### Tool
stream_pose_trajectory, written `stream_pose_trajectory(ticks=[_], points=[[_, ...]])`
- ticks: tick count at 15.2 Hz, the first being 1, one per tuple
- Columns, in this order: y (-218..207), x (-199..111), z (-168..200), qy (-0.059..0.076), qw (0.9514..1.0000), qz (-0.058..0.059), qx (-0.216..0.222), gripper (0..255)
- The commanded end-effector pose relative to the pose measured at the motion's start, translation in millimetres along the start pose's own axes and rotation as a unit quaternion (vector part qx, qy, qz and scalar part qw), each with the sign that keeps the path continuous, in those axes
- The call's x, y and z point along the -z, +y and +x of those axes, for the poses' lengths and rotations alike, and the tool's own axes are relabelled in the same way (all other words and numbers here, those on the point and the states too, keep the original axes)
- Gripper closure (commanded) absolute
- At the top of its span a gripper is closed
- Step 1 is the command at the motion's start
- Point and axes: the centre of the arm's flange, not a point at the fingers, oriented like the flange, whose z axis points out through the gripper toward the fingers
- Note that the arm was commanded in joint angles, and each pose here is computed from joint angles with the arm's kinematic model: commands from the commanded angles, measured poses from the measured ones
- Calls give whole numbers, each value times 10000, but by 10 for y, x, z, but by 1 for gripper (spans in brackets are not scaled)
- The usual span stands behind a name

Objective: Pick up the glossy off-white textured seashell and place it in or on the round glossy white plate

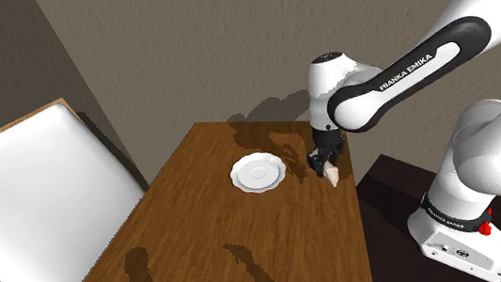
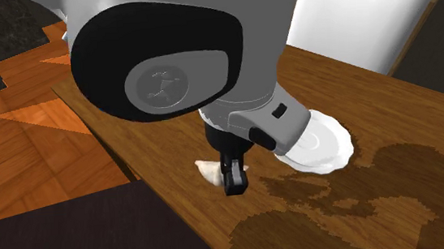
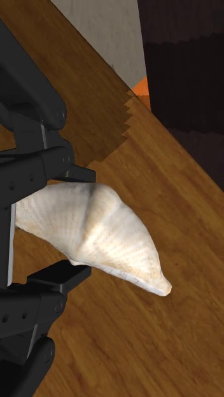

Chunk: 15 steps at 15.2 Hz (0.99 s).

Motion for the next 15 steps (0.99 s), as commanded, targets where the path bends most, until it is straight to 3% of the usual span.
stream_pose_trajectory(ticks=[1, 15], points=[[-4, 67, -7, -3, 10000, -2, 0, 255], [-862, 148, 1628, -3, 10000, -2, 0, 255]])
